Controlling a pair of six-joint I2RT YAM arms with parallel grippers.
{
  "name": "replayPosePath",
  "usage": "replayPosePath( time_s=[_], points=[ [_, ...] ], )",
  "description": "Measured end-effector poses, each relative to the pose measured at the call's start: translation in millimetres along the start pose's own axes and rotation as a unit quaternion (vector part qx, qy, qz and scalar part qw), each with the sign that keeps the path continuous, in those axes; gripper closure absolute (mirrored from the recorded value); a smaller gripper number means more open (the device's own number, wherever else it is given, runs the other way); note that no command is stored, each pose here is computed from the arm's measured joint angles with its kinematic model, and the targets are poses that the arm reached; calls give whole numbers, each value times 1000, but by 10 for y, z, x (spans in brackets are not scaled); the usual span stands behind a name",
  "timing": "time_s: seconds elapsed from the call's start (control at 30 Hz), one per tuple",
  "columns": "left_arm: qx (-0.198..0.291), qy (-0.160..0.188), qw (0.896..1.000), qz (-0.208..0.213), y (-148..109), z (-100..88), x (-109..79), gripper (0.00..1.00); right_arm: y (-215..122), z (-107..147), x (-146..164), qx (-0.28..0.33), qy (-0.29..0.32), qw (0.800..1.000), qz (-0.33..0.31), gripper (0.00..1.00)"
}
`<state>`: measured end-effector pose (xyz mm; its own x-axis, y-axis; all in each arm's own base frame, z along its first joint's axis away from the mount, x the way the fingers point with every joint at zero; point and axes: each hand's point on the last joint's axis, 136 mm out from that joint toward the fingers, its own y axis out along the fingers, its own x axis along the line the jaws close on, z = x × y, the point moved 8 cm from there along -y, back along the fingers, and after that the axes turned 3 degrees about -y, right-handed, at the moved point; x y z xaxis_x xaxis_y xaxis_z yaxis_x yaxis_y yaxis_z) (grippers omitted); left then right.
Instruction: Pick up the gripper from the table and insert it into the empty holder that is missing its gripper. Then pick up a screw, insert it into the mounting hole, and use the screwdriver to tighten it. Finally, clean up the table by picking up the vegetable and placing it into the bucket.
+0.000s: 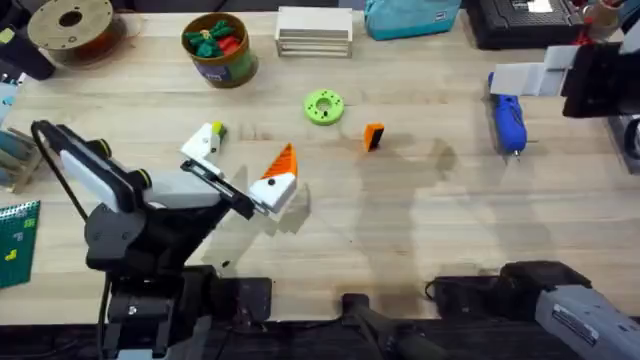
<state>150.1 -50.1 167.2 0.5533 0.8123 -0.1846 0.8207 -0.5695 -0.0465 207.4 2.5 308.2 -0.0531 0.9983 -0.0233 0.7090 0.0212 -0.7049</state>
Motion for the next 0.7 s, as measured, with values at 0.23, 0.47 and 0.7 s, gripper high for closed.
replayPosePath(
  time_s=[0.23, 0.47, 0.7],
  points=[
    [11, 23, 998, 59, -7, 27, -107, 74, 0, 0, 0, 0, 0, 1000, 0, 11],
    [19, 34, 993, 112, -25, 52, -203, 74, 0, 0, 0, 0, 0, 1000, 0, 11],
    [21, 35, 991, 126, -31, 58, -227, 73, 0, 0, 0, 0, 0, 1000, 0, 11]
  ],
)
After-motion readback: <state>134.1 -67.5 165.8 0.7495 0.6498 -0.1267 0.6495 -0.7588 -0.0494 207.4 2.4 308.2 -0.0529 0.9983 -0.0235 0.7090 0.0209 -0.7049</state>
